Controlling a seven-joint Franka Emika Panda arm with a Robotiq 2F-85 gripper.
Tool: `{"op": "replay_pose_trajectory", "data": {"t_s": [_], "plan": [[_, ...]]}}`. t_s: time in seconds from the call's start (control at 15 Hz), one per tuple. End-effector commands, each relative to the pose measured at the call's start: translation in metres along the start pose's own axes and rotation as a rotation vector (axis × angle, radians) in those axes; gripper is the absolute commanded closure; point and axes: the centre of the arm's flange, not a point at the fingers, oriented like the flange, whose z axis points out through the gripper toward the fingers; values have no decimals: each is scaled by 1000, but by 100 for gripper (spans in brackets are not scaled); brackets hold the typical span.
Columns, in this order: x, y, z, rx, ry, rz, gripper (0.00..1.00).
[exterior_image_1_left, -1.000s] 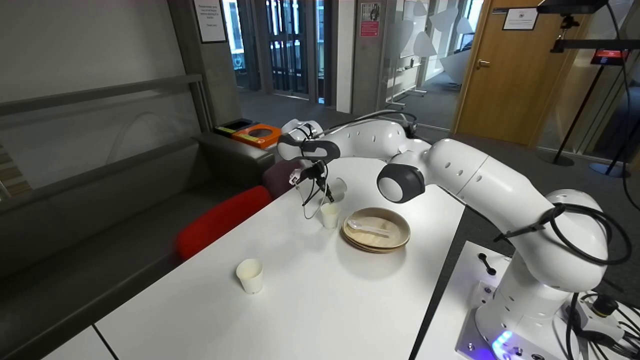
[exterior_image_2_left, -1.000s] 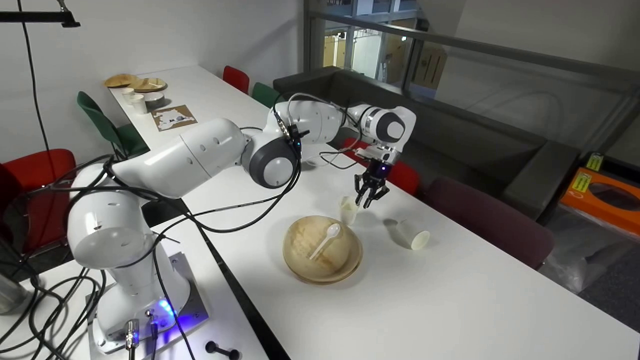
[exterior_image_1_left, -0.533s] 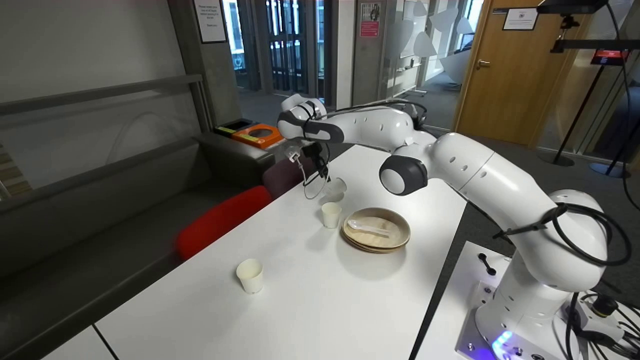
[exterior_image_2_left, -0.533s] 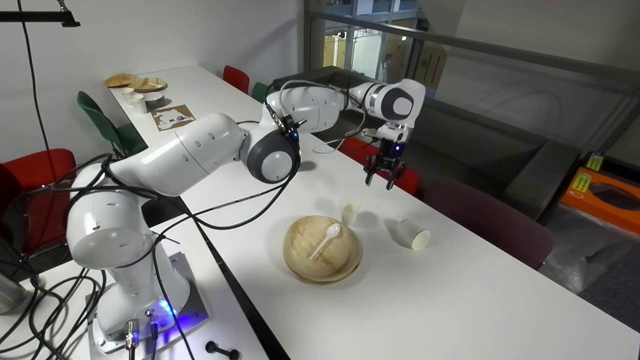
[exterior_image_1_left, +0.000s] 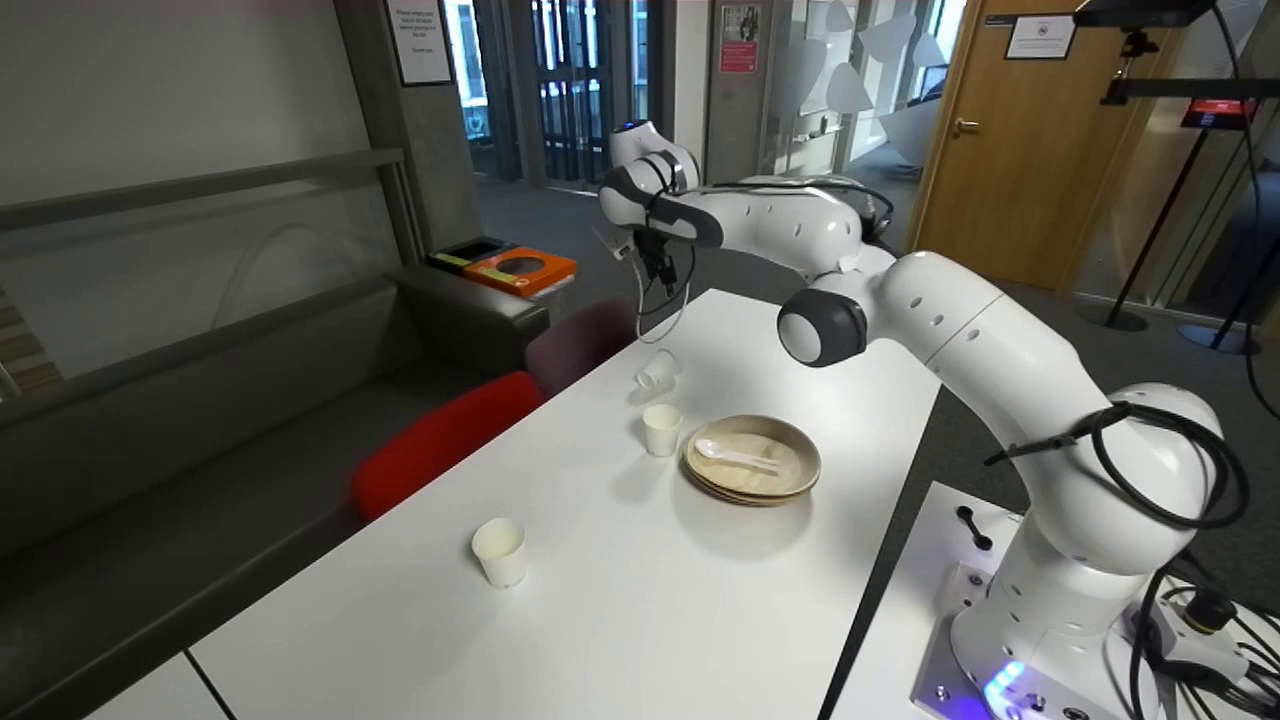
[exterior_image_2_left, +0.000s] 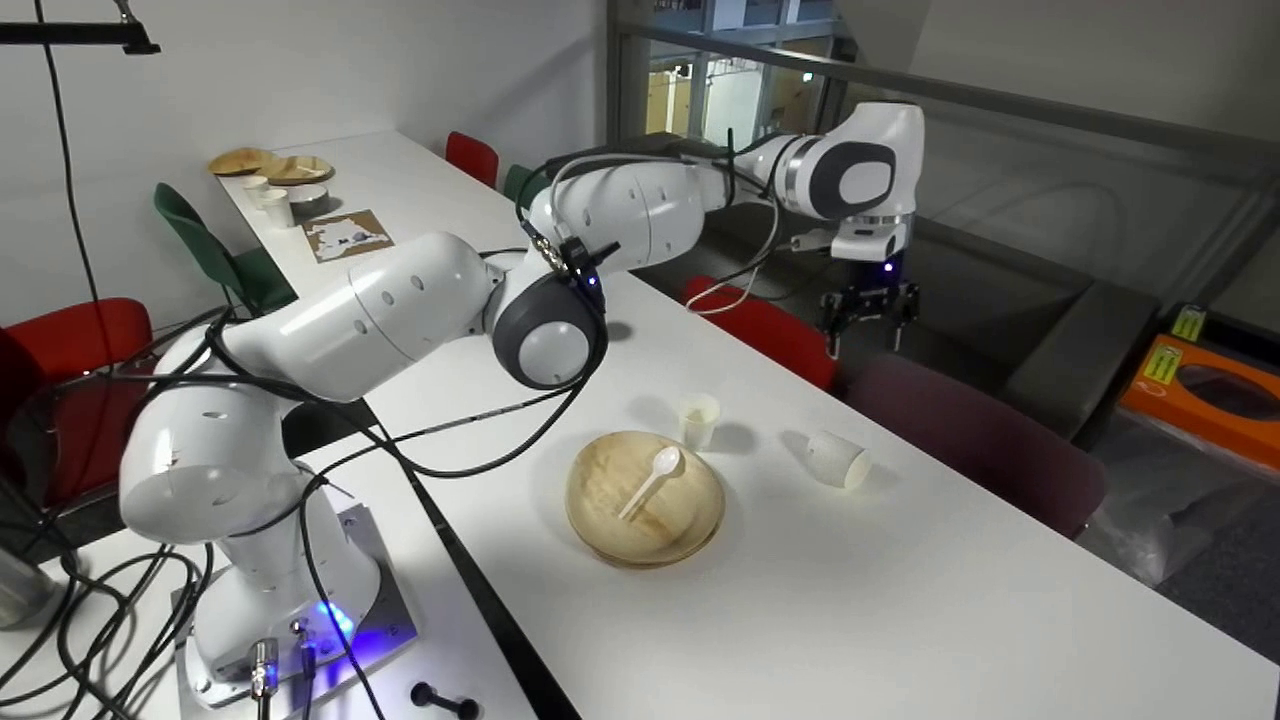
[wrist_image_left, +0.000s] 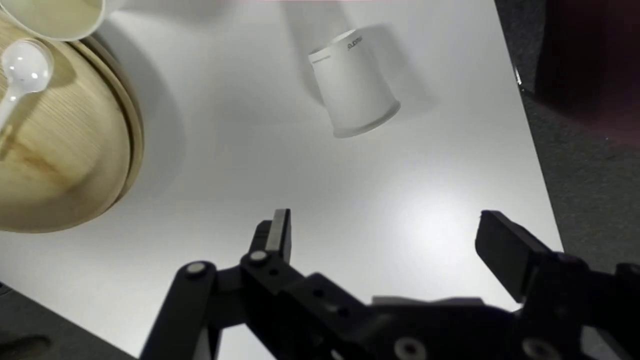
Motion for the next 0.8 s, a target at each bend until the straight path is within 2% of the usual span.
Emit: {"op": "replay_pose_trajectory", "data": {"t_s": [0.0, 0.47, 0.67, 0.73], "plan": [[49, 60, 7, 44, -149, -119, 0], [71, 58, 15, -5, -271, -456, 0], [76, 63, 15, -64, -327, -567, 0], [55, -6, 22, -32, -271, -505, 0]]}}
